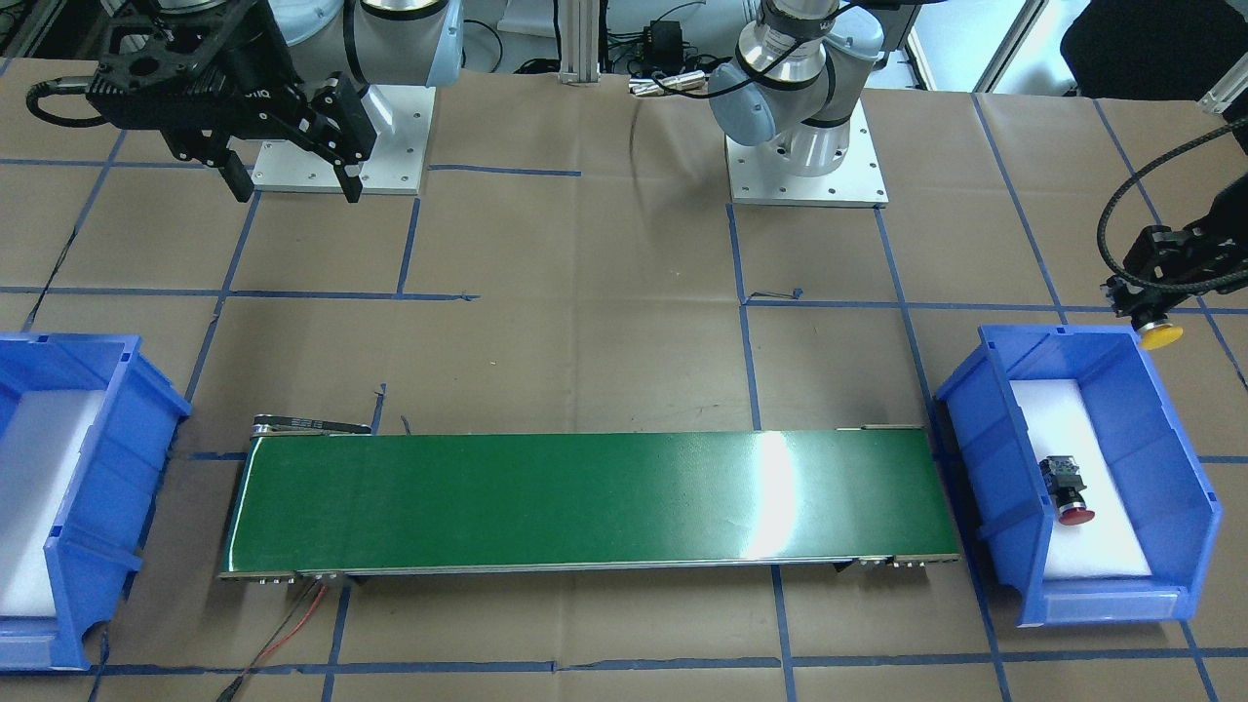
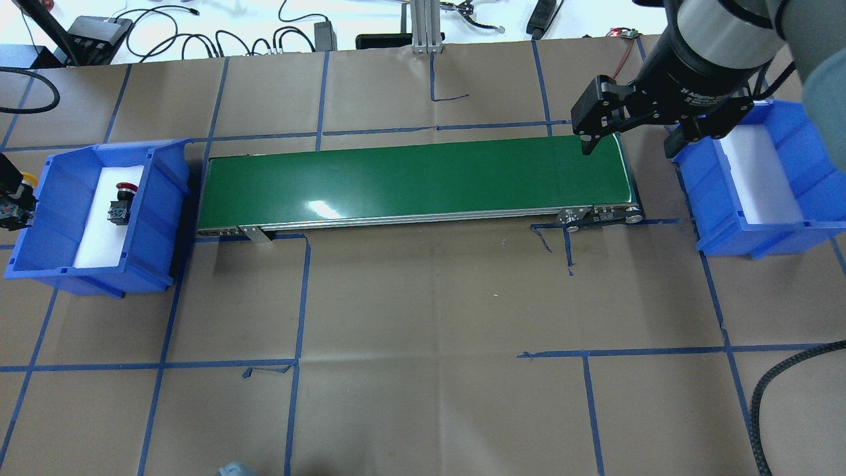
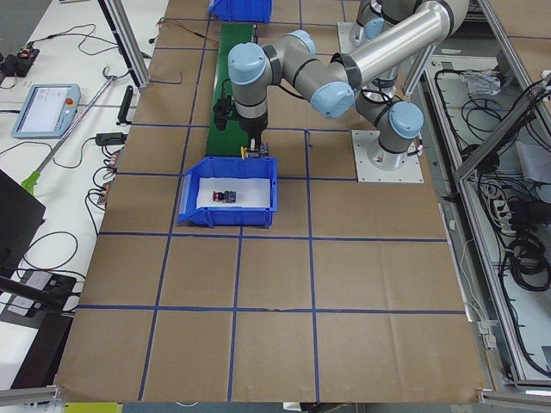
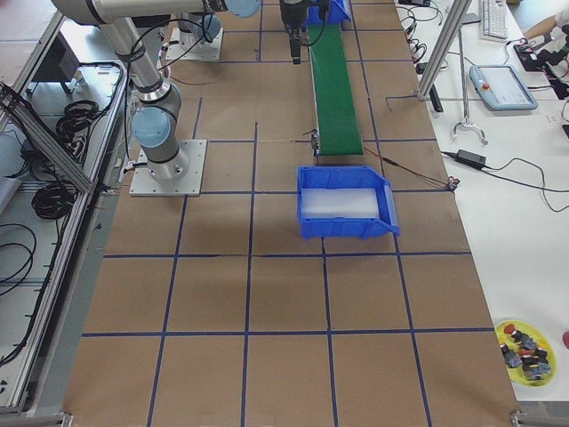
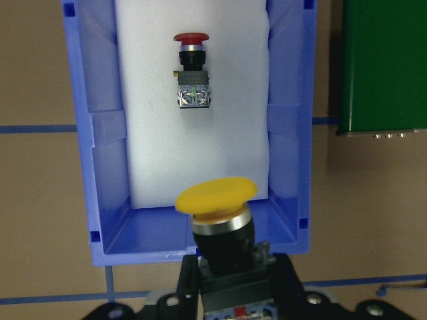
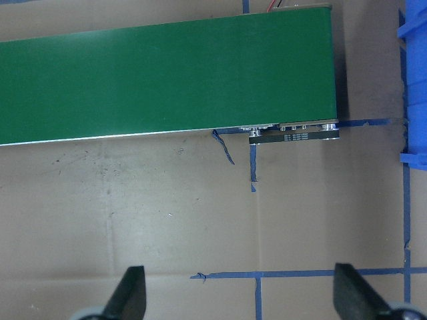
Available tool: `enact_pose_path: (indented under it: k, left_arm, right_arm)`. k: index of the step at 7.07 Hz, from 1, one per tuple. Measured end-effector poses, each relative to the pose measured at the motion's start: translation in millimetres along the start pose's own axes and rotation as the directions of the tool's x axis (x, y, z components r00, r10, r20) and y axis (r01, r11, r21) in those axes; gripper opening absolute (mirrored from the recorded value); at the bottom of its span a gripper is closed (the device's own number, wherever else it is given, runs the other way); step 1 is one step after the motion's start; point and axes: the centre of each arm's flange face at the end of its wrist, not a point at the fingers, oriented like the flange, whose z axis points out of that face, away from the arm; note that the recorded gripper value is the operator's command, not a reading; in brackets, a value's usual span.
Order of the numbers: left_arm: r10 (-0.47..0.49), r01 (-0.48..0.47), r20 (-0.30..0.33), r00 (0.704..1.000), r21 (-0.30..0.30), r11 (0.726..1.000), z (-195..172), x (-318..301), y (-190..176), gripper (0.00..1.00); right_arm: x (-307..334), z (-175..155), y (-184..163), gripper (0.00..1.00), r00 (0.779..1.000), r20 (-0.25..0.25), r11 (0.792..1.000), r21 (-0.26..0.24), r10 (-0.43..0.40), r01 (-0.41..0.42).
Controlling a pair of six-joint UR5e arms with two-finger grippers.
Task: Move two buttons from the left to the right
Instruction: 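Carry the yellow button to the conveyor's near end and lower it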
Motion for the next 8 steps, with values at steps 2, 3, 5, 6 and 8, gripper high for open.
enact_pose_path:
  k: [2, 3, 5, 6, 8]
  left_arm:
    - [0.069, -0.069, 0.01, 0.998, 0.003, 0.998, -6.7, 73.4, -30.7, 0.03]
    - [0.047, -0.047, 0.007, 0.999, 0.003, 0.999, -3.6, 108.1, -42.7, 0.03]
    - [-0.018, 0.018, 0.007, 1.0, 0.001, 1.0, 13.0, 169.7, -65.3, 0.03]
    - [-0.04, 0.04, 0.009, 0.999, 0.001, 0.999, 31.9, 193.6, -81.3, 0.03]
    - [-0.023, 0.023, 0.02, 1.0, 0.012, 1.0, 86.0, 227.0, -112.3, 0.03]
  right_arm:
    - [0.1, 1.6, 0.5, 1.0, 1.0, 0.0, 1.0, -0.005, 0.0, 0.0]
    - [0.2, 2.9, 1.0, 1.0, 1.0, 0.0, 1.0, -0.009, 0.001, -0.001]
    - [0.0, 4.0, 1.3, 1.0, 1.0, 0.0, 1.0, -0.013, 0.0, 0.0]
    - [0.3, 4.7, 1.2, 1.0, 1.0, -0.002, 1.0, -0.015, 0.0, 0.0]
    - [0.6, 4.7, 2.0, 1.0, 1.0, -0.004, 1.0, -0.02, 0.0, 0.0]
